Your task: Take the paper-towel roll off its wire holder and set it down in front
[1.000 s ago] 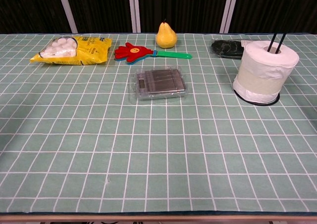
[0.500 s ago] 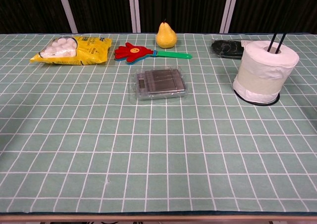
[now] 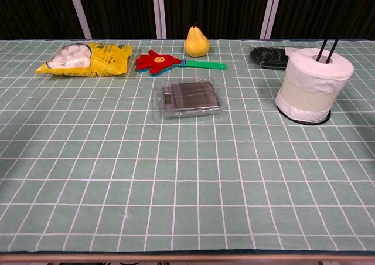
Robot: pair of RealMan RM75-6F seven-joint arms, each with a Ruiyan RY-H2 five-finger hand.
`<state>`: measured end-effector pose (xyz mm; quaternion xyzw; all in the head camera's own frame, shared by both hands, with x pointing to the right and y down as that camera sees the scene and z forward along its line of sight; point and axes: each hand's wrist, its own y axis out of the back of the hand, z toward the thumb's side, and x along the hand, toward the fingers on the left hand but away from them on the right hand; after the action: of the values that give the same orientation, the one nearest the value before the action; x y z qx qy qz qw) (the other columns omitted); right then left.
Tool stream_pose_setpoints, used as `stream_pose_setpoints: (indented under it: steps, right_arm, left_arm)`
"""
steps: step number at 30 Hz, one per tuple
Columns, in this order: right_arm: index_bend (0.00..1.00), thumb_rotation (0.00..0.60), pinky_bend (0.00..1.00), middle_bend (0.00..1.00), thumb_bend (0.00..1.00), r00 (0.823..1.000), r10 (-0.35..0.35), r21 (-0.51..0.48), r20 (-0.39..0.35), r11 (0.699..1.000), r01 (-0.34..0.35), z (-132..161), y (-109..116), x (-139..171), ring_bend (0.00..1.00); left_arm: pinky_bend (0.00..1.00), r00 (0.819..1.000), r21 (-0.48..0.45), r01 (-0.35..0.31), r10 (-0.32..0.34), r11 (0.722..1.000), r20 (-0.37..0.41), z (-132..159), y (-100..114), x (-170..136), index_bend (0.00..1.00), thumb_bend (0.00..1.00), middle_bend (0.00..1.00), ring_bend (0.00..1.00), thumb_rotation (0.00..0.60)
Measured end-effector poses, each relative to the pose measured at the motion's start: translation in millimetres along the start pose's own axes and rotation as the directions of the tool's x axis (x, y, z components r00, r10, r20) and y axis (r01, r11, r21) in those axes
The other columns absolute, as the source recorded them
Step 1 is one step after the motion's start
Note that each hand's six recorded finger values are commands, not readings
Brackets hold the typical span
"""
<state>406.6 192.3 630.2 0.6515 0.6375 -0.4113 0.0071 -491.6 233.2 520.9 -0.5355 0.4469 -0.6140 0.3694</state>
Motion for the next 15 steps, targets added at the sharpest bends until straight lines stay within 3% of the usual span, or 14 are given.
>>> stream_pose_setpoints:
  steps: [7, 15]
  right_arm:
    - [0.0, 0.6, 0.0, 0.0, 0.0, 0.991, 0.016, -0.134, 0.132, 0.991, 0.002, -28.4, -34.7, -37.2, 0.0]
    - [0.0, 0.6, 0.0, 0.0, 0.0, 0.991, 0.024, -0.185, 0.131, 0.983, 0.0, -27.0, -62.3, -62.0, 0.0]
  left_arm:
    - [0.0, 1.0, 0.013, 0.008, -0.008, 1.0, 0.0, 1.5, -3.3, 0.5, 0.12, 0.1, 0.0, 0.0, 0.6]
    - [0.0, 1.0, 0.025, 0.012, -0.012, 1.0, -0.003, 2.5, -6.1, 1.3, 0.12, 0.1, 0.0, 0.0, 0.6]
